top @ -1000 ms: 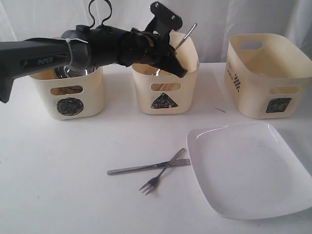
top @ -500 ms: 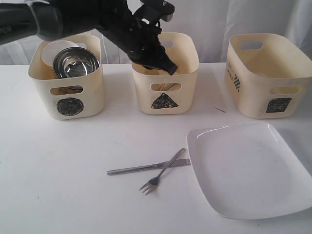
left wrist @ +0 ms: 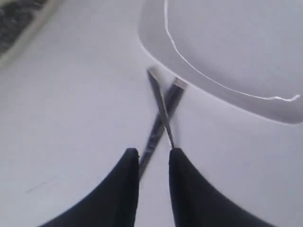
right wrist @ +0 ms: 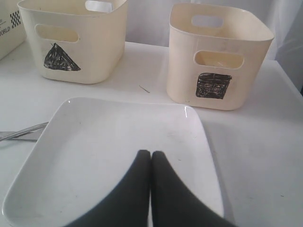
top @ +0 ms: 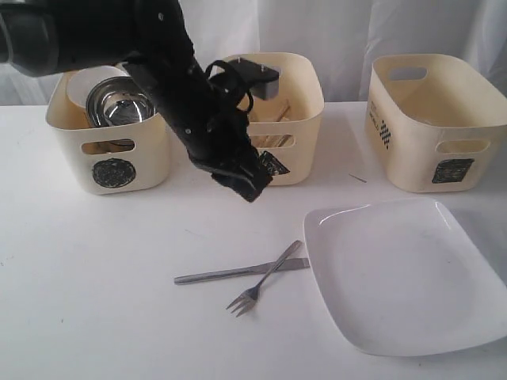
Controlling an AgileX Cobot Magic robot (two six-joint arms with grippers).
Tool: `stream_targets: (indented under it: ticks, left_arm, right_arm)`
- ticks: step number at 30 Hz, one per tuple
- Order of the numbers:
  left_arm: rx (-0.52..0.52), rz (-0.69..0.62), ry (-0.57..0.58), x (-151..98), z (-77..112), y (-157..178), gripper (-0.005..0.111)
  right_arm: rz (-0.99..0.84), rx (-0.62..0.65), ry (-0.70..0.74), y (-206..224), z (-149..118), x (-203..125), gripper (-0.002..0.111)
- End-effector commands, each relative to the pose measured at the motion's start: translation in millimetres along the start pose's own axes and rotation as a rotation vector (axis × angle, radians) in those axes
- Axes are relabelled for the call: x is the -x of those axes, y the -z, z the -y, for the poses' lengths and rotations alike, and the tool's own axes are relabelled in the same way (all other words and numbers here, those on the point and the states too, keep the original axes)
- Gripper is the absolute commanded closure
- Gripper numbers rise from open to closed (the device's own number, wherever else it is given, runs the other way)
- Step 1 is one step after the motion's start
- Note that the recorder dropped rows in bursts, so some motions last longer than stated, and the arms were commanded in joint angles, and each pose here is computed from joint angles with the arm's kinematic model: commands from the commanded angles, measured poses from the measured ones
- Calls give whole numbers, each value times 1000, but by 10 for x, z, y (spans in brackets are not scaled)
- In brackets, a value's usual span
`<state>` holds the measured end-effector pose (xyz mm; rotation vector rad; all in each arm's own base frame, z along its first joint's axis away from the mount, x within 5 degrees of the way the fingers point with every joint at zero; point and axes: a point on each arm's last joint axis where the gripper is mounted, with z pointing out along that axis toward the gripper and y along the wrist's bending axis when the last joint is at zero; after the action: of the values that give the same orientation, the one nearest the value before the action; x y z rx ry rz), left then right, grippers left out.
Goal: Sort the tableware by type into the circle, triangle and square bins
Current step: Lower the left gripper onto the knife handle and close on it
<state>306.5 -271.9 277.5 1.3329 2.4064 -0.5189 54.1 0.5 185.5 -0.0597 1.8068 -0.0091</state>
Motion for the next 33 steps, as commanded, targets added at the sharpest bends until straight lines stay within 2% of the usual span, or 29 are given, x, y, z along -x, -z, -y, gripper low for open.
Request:
stream_targets:
  ticks: [1,5,12,16,21,26,33]
  left_arm:
    - [-76,-39,-69,-114,240,-155,77]
    - [-96,-72,-152,-186,359,-298,75]
    - [-97,-51,-168,-161,478,-371,54]
    - [-105,-60,-177,-160,526,-419,54]
    - [-122,-113,-159,-198,579,-634,55]
    - [-104,-174,-180,-260,526,-798,55]
    - [81,-370,-391,-403,303,-759,55]
  right_arm:
    - [9,-2,-7,-2,0,-8,108]
    - [9,-2,-7,-2,0,-8,108]
    - [9,-2,-7,-2,0,-8,108]
    - [9,-2,-26,-2,0,-8,108]
    - [9,-2,-24,-2,0,-8,108]
    - [9,-2,-24,-2,0,-8,108]
    - [9,-2,-24,-2,0,-8,108]
